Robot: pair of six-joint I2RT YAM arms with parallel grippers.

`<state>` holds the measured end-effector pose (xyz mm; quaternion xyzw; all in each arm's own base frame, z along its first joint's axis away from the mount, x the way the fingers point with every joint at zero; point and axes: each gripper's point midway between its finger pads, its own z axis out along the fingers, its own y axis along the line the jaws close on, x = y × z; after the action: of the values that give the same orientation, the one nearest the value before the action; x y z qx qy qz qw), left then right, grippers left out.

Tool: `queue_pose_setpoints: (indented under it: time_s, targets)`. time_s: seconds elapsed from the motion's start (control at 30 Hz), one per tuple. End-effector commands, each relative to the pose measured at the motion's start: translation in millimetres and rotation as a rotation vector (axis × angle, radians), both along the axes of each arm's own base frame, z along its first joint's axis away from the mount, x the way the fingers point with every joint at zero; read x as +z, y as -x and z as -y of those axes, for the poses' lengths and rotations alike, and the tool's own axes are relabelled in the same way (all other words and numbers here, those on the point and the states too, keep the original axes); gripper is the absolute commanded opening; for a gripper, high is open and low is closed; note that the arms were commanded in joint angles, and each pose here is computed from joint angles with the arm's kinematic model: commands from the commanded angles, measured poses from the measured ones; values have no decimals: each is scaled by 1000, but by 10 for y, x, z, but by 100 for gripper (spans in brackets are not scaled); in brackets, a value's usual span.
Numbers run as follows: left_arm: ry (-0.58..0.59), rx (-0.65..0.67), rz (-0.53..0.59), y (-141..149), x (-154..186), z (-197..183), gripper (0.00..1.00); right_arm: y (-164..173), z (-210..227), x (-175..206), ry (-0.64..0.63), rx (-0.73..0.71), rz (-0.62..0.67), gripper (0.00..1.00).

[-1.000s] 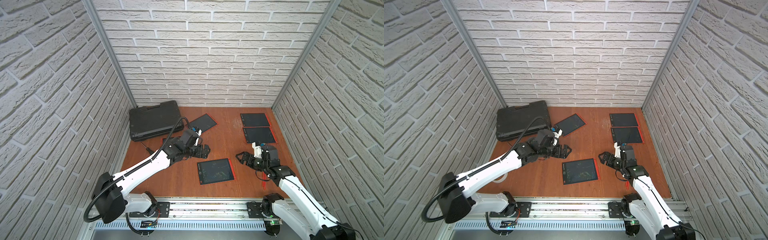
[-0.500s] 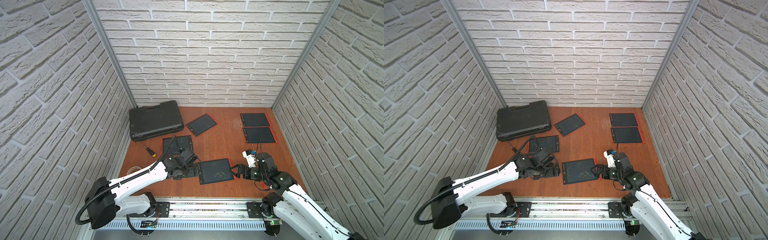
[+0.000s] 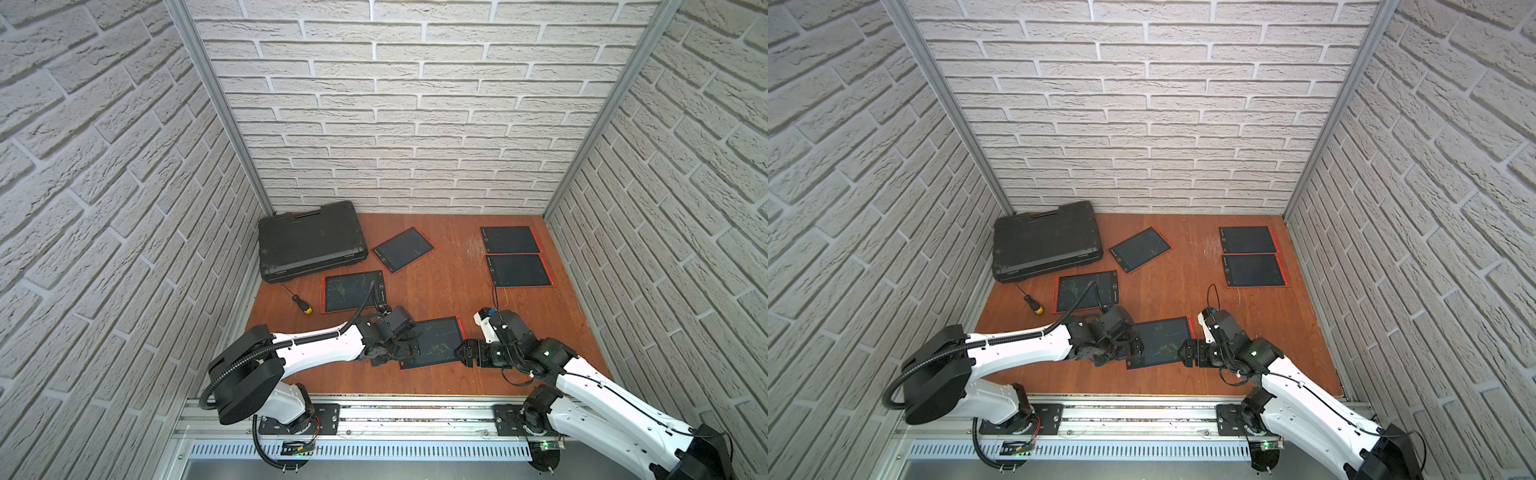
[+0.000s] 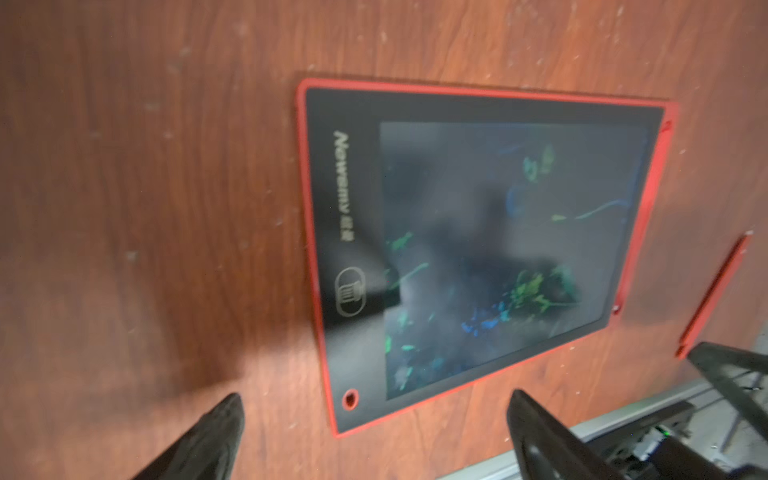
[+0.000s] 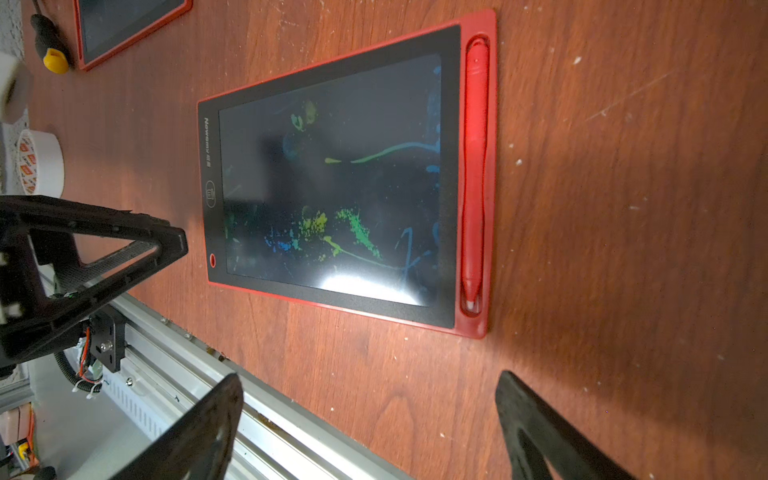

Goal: Place the stylus back onto the writing tablet
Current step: Move the writing tablet to the center of the board.

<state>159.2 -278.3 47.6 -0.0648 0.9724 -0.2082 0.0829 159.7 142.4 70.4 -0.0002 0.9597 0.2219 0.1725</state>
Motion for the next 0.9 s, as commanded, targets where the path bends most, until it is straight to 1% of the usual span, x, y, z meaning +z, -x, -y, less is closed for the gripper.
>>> queue_pose_setpoints:
  time_s: [0.0,0.17,0.27,0.37,0.47,0.63,0.8,0.87]
  targets:
    - [43,18,7,-62,-38,125,98,-90,39,8,27,-41,37,94]
    - [54,2,-6,-104,-118,263,98,-102,154,-12,91,-82,32,94]
    - [58,-2,-6,-141,-154,338,98,-134,317,26,140,-169,52,93]
    - [88,-4,2,-199,-167,460,98,-147,412,97,146,-227,81,92]
    - [122,-10,2,-255,-184,612,98,-138,512,162,156,-278,103,92]
    - [178,-16,12,-373,-219,881,98,-92,700,238,210,-339,117,92]
    - [185,-50,35,-519,-239,1129,98,-41,909,289,278,-409,130,92]
    - [192,-57,38,-572,-242,1231,98,-39,940,312,293,-416,133,92]
